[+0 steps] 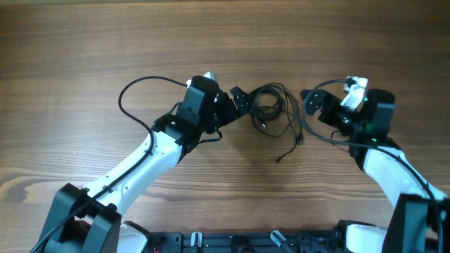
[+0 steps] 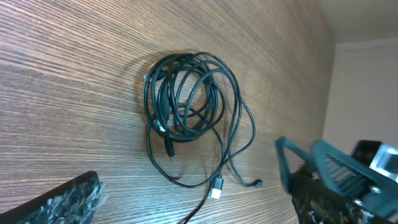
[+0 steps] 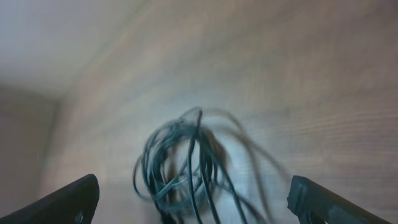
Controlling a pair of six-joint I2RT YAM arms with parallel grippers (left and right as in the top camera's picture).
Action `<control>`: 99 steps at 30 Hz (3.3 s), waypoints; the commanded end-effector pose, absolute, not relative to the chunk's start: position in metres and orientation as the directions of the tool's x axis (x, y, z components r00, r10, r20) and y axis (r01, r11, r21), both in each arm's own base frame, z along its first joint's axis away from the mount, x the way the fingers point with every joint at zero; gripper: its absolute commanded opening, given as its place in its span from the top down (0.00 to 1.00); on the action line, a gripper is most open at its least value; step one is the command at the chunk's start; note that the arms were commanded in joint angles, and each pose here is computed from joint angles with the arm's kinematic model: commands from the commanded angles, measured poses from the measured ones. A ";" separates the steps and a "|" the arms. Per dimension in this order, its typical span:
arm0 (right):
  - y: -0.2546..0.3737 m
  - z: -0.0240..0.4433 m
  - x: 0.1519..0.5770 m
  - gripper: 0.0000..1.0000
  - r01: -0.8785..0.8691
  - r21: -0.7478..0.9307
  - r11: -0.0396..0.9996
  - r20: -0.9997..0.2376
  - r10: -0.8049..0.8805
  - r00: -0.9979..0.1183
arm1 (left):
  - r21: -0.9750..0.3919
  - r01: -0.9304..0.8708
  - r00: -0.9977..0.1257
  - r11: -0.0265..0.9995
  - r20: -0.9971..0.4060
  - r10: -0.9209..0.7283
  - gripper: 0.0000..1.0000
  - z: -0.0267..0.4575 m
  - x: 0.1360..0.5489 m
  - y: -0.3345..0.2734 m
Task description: Untangle cables
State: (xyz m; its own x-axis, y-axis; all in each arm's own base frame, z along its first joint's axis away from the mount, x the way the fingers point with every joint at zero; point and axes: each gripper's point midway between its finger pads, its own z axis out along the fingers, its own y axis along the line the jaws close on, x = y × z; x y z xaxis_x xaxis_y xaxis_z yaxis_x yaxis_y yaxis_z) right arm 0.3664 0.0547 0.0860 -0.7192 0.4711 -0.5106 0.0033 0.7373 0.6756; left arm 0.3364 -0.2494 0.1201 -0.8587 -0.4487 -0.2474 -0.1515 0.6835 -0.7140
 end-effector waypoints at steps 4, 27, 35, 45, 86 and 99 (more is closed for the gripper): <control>0.079 0.092 0.393 0.03 -0.034 0.586 0.809 -0.503 0.331 -0.798 | -0.706 -0.167 -0.851 0.689 -0.250 -0.462 0.00 0.117 0.340 -0.248; 0.174 0.063 0.391 0.48 -0.194 0.529 0.826 -0.470 0.094 -0.878 | -0.620 -0.234 -0.805 0.749 -0.308 -0.507 0.00 0.104 0.345 -0.224; 0.176 0.044 0.396 0.58 -0.240 0.502 0.831 -0.487 0.042 -0.872 | -0.620 -0.234 -0.806 0.749 -0.308 -0.506 0.00 0.104 0.345 -0.224; 0.192 0.028 0.389 0.67 -0.255 0.488 0.835 -0.469 0.004 -0.883 | -0.620 -0.234 -0.805 0.749 -0.308 -0.507 0.00 0.104 0.345 -0.224; 0.208 0.256 0.351 0.96 -0.552 0.621 0.557 -0.727 0.146 -0.671 | -0.620 -0.235 -0.806 0.749 -0.307 -0.507 0.00 0.104 0.345 -0.224; 0.197 0.266 0.323 0.95 -0.511 0.626 0.589 -0.703 0.143 -0.696 | -0.793 -0.088 -0.904 0.603 -0.191 -0.383 0.00 0.135 0.332 -0.268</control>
